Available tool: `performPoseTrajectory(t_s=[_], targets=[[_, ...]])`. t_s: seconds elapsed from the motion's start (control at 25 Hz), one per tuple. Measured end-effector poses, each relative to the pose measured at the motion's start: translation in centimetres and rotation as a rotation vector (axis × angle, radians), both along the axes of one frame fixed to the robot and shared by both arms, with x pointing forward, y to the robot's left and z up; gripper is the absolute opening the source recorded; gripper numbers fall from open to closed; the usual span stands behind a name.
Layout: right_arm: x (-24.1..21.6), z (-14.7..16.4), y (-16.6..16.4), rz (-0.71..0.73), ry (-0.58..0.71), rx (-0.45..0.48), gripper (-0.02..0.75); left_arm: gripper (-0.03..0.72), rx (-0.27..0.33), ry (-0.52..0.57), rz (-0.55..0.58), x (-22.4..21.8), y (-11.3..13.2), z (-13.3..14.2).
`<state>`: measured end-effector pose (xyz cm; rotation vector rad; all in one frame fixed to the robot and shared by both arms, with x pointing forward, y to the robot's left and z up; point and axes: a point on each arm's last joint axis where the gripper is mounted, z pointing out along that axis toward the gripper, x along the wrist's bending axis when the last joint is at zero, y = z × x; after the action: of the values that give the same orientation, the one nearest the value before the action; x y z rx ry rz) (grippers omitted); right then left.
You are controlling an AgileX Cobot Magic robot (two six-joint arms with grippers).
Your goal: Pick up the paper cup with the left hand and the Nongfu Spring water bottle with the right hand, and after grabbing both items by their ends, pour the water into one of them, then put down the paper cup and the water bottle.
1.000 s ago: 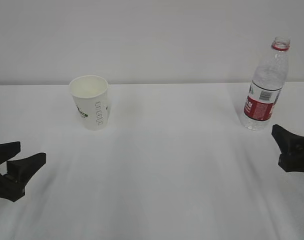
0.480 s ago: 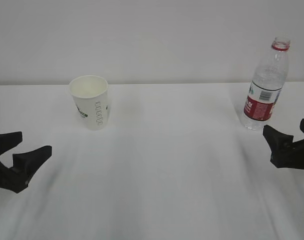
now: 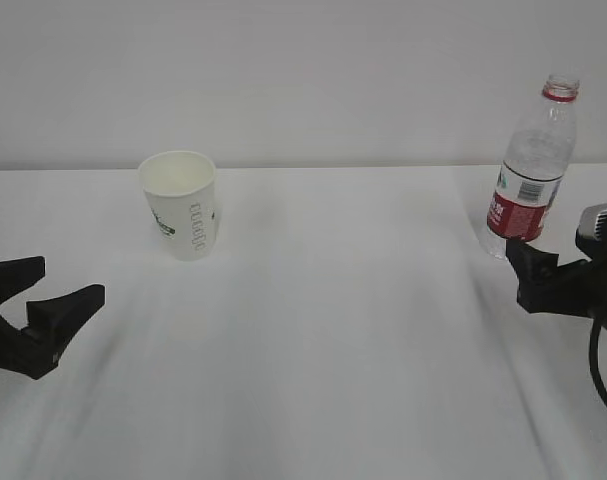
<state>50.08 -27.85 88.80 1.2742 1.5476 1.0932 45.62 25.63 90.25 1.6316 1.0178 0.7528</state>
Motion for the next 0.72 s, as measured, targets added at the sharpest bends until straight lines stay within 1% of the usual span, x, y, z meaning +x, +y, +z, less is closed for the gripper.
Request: performPoseTrajectory(t_s=[0.36, 0.72], targets=[[2.5, -1.0, -0.3, -0.056, -0.006, 0.009, 0.655, 0.615, 0.0, 0.0, 0.0, 0.0, 0.0, 0.0], [5.0, -2.0, -0.3, -0.067, -0.024, 0.012, 0.655, 0.6, 0.0, 0.0, 0.0, 0.0, 0.0, 0.0]])
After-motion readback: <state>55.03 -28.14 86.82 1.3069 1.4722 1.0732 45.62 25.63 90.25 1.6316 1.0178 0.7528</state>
